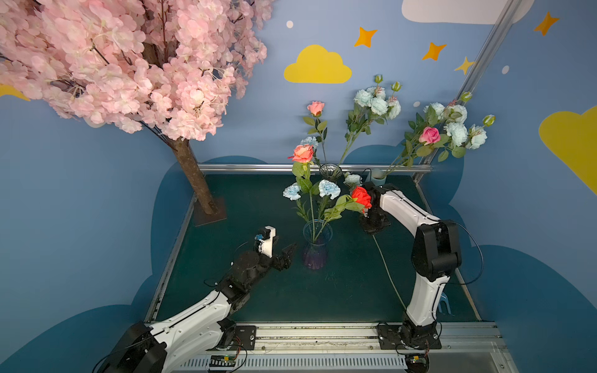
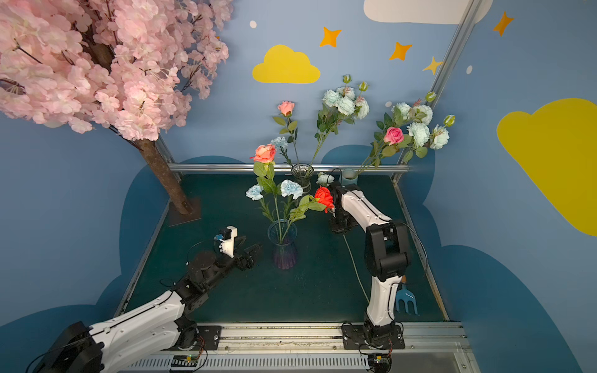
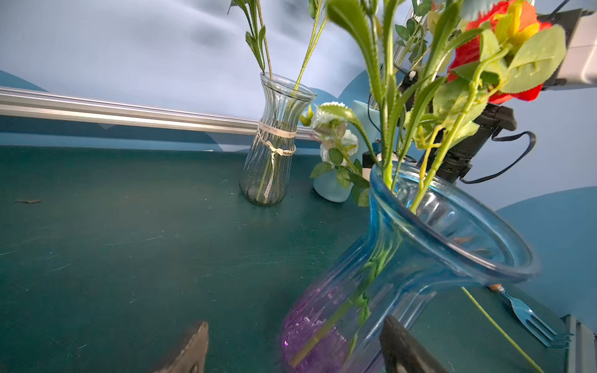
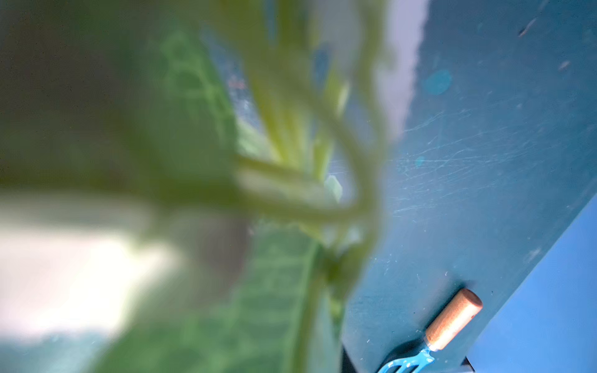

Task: Pick out blue flowers from the vase
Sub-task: Place the flower at the center of the board.

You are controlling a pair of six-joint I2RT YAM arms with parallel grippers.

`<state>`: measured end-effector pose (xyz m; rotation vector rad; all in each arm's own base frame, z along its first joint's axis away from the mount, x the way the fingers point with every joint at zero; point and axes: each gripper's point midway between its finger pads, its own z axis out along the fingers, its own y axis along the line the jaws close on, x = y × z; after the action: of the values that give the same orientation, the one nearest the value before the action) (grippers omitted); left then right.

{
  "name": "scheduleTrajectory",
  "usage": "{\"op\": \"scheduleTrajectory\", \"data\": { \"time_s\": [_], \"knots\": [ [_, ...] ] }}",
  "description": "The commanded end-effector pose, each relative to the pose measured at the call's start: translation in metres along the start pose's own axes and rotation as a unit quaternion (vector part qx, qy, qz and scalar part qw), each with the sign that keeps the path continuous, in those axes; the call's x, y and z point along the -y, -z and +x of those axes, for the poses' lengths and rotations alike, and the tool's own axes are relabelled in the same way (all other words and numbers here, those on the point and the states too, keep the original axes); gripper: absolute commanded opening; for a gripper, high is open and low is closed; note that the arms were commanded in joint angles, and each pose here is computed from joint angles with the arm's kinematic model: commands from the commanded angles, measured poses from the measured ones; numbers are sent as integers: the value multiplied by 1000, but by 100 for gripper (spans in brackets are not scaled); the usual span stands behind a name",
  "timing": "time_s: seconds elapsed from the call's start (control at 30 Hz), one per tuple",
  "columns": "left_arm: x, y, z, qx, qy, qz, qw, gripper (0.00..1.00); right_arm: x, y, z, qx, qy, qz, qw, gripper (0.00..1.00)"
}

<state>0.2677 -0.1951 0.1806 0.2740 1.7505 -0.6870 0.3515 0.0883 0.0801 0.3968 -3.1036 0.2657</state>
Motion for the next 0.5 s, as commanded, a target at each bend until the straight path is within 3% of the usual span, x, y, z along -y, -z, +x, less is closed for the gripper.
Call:
{"op": "scheduleTrajectory", "data": {
  "time_s": [0.0, 0.23, 0.47],
  "knots": [
    [5, -1, -19, 25, 1, 8, 1000, 83, 13, -15, 15, -48, -7, 23, 999, 0],
    [4, -1, -19, 25, 3, 7, 1000, 83, 13, -15, 18, -47, -14, 11, 999, 0],
    [4, -2, -19, 24, 3, 7, 1000, 84, 12, 46, 26, 64, -42, -17, 997, 0]
  ]
}}
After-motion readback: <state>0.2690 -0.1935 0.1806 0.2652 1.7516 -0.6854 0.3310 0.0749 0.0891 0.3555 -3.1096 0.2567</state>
